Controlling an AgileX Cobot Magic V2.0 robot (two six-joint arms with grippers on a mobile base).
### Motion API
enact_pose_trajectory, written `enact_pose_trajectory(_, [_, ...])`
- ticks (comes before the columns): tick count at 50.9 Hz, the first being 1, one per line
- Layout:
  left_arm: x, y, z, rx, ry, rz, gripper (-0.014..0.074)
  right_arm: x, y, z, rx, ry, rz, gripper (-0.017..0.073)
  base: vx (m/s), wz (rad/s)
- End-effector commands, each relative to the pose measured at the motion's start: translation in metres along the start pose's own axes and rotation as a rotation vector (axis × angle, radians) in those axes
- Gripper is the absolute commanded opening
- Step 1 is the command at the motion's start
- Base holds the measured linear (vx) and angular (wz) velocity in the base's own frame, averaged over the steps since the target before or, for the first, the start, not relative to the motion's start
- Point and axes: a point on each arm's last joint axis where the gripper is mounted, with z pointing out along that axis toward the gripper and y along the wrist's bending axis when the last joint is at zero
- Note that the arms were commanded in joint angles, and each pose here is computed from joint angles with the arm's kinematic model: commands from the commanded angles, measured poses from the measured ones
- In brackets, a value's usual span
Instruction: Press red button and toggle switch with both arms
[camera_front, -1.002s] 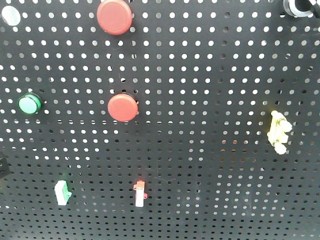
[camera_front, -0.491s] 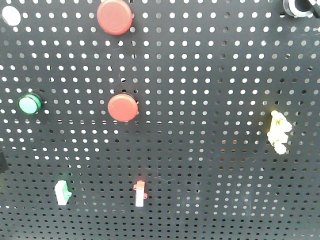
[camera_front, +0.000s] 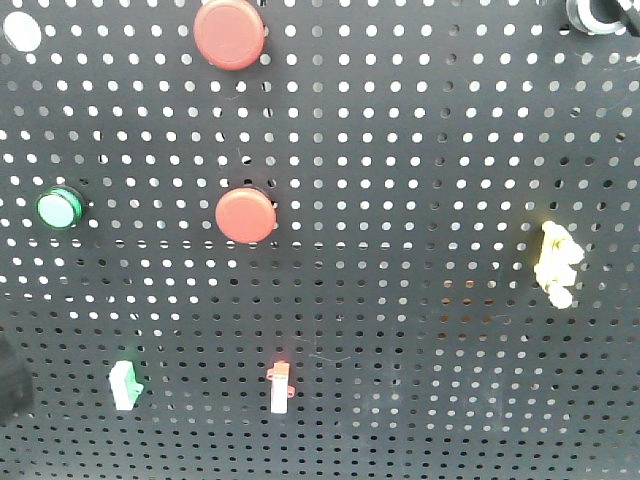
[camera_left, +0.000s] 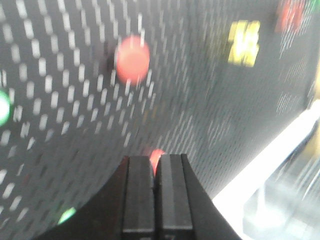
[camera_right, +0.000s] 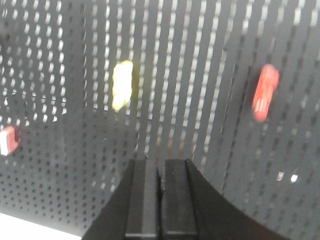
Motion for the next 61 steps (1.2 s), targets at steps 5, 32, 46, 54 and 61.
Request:
enact_pose_trajectory(5, [-0.013,0.005,-0.004,-0.049,-0.059,-0.004,0.0001,0.009,-0.001,0.003,0.019,-0.055,0.028,0.0,0.0,0.0])
enact_pose_trajectory(32, [-0.01,0.003,-0.003,-0.028,-0.031,-0.004,0.0001,0.032,0.006,0.007,-0.058,0.133,0.045,0.0,0.0,0.0])
enact_pose_trajectory(46, [0.0,0.022,-0.01,-0.284,-0.181,0.07,0.0001,0.032,0.007,0.007,-0.059,0.133,0.046,0.0,0.0,0.0])
enact_pose_trajectory(54, [0.048,0.037,-0.032,-0.614,-0.348,0.019,0.0001,0.032,0.007,0.007,-0.059,0.133,0.046,0.0,0.0,0.0])
enact_pose_trajectory(61, [0.105,0.028,-0.045,-0.721,-0.275,0.107,0.0001,0.032,0.007,0.007,-0.059,0.133,0.046,0.0,0.0,0.0])
